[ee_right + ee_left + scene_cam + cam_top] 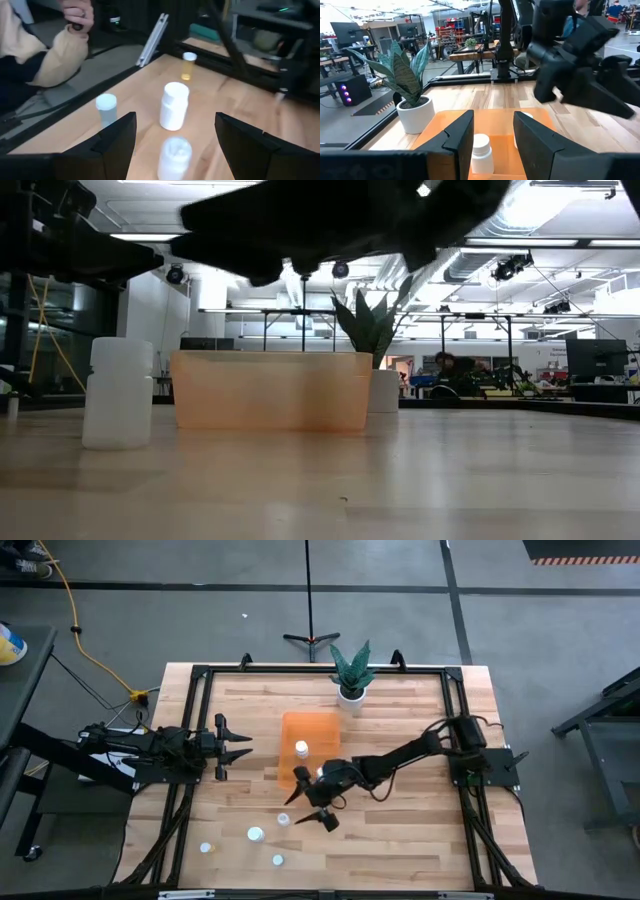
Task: Pick and place pill bottles into a basket
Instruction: Put the top transparent pill bottle into the orange container
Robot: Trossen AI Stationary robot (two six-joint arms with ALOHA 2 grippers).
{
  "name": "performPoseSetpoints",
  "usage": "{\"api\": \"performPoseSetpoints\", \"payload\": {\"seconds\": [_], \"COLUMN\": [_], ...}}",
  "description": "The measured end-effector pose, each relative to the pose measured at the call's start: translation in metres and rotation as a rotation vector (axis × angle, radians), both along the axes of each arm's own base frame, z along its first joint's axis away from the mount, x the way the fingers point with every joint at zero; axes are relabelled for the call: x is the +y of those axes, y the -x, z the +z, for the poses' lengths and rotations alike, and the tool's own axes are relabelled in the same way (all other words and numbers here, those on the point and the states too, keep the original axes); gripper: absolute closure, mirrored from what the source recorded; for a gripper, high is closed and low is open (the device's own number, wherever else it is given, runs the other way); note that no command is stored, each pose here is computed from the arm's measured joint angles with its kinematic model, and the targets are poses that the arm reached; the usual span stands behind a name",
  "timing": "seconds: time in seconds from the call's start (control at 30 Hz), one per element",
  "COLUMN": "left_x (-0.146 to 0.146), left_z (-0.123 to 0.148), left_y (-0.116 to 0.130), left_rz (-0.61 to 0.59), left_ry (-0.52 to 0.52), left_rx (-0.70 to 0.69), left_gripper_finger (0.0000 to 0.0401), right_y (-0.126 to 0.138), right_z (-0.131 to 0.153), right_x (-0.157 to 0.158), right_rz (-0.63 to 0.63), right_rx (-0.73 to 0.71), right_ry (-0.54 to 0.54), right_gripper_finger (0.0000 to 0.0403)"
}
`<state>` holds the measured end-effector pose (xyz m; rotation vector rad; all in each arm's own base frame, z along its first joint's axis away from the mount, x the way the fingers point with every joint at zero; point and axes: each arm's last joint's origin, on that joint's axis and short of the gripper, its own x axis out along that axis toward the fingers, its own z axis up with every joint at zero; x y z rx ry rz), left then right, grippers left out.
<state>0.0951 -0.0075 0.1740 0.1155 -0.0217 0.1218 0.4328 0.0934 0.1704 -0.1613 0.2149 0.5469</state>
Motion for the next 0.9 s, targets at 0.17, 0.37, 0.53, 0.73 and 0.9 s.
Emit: {"api": "performPoseSetpoints", "payload": {"seconds": [0.17, 0.37, 0.53, 0.73, 0.9], "left_x": [0.000, 0.000, 0.000, 0.000, 0.000], "left_z": [0.000, -0.001, -0.001, -0.001, -0.001], "left_y": [0.000, 0.000, 0.000, 0.000, 0.000], "left_rz": [0.011, 0.015, 0.016, 0.016, 0.016], "left_ry": [0.000, -0.002, -0.002, -0.002, -0.003], "left_rx": [0.004, 0.007, 0.007, 0.007, 0.008], "left_gripper_finger": [0.0229, 0.0229, 0.0229, 0.0229, 0.0229], "right_y": [-0.022, -0.047, -0.059, -0.060, -0.058], "right_z": [-0.005, -0.023, -0.035, -0.040, -0.041], "right_x": [0.004, 0.003, 0.000, 0.000, 0.004], "right_rz": [0.036, 0.044, 0.058, 0.064, 0.055], "right_rx": [0.082, 0.192, 0.254, 0.292, 0.302], "right_ry": [0.036, 0.055, 0.059, 0.071, 0.083], "right_gripper_finger": [0.0143, 0.0143, 0.0143, 0.0144, 0.0145]}}
